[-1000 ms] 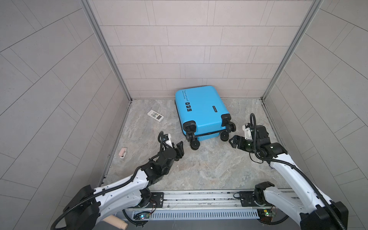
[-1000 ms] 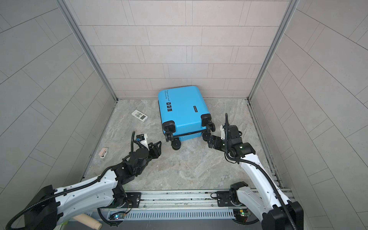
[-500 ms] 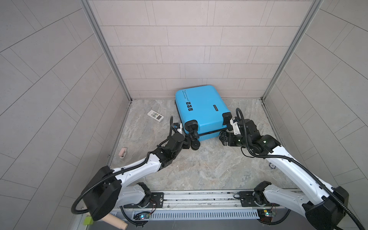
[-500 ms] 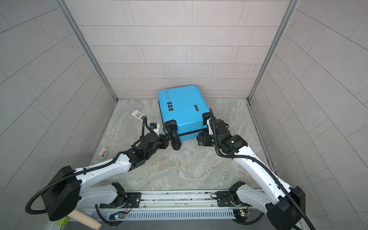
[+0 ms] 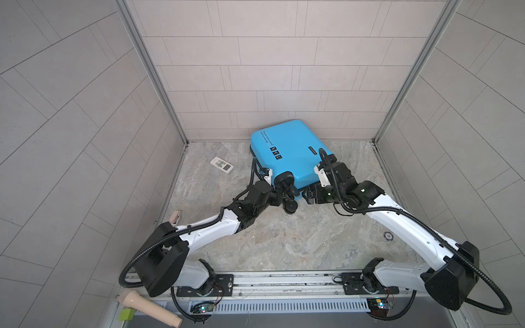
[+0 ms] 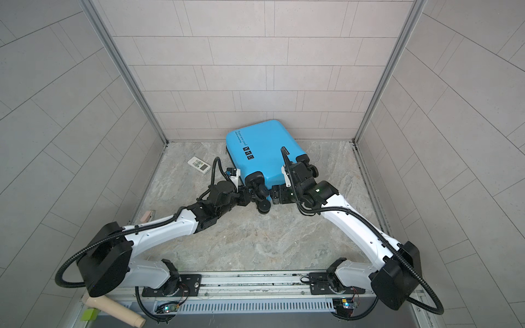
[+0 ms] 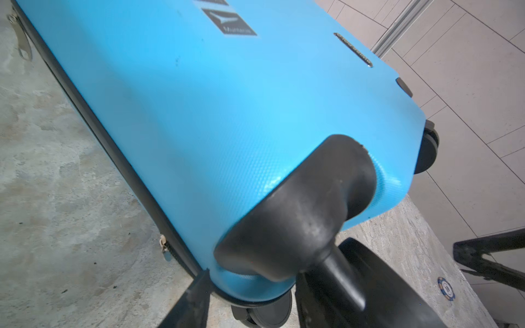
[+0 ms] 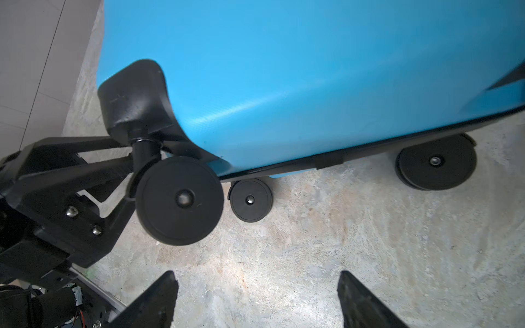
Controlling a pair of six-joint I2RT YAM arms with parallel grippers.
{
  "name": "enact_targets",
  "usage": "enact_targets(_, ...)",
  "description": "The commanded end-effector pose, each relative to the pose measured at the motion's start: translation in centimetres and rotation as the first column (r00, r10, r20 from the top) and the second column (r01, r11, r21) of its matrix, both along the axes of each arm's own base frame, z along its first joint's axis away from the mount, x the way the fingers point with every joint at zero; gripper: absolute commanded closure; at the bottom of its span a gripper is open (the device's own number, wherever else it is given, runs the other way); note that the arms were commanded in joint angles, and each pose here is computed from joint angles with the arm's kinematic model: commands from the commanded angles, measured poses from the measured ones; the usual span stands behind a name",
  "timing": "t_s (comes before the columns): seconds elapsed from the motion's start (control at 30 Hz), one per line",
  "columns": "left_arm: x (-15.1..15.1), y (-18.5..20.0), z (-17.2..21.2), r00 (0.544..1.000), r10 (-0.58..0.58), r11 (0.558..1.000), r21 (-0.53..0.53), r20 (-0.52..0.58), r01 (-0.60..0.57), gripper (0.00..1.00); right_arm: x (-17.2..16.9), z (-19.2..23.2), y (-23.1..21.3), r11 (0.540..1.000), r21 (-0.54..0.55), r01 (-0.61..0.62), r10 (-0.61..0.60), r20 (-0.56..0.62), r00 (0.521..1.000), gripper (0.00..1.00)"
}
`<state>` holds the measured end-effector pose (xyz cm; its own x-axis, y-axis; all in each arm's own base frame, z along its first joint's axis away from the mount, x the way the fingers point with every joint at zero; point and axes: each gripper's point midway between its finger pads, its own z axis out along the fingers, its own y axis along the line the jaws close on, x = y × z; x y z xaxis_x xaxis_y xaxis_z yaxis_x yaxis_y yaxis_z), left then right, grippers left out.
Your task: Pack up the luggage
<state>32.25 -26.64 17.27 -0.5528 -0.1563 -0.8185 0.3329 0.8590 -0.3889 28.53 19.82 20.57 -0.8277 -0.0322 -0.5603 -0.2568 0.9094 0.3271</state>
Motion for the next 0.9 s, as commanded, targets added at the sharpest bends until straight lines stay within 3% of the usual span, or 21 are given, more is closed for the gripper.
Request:
enact_targets(0.0, -0.5, 2.7, 1.2, 0.998, 0.046, 0.999, 0.016, 0.036, -0.047, 0.45, -0.2, 0.6, 1.1, 0.997, -0.052, -0.065, 0.066, 0.018, 0.998, 0.10)
enact_targets(0.2, -1.6, 8.9, -0.6, 0.987, 0.160, 0.986, 0.048, 0.000, -0.160, 0.27, 0.0, 0.0, 3.9, 0.980, -0.136, -0.144, 0.146, -0.002, 0.989, 0.09)
enact_targets(0.47, -2.4, 13.1, -2.2, 0.964, 0.265, 0.964, -0.017, -0.007, -0.266, 0.19, 0.9, -1.6, 7.5, 0.966, -0.187, -0.177, 0.172, -0.043, 0.984, 0.10)
enact_targets(0.73, -2.3, 12.3, -3.4, 0.977, 0.214, 0.975, -0.063, 0.012, -0.213, 0.18, 1.9, -4.4, 8.7, 0.964, -0.211, -0.164, 0.143, -0.110, 0.984, 0.26)
enact_targets(0.87, -1.7, 11.0, -2.6, 0.984, 0.154, 0.984, -0.109, 0.091, -0.144, 0.18, 2.2, -4.7, 8.9, 0.963, -0.221, -0.157, 0.133, -0.119, 0.984, 0.44)
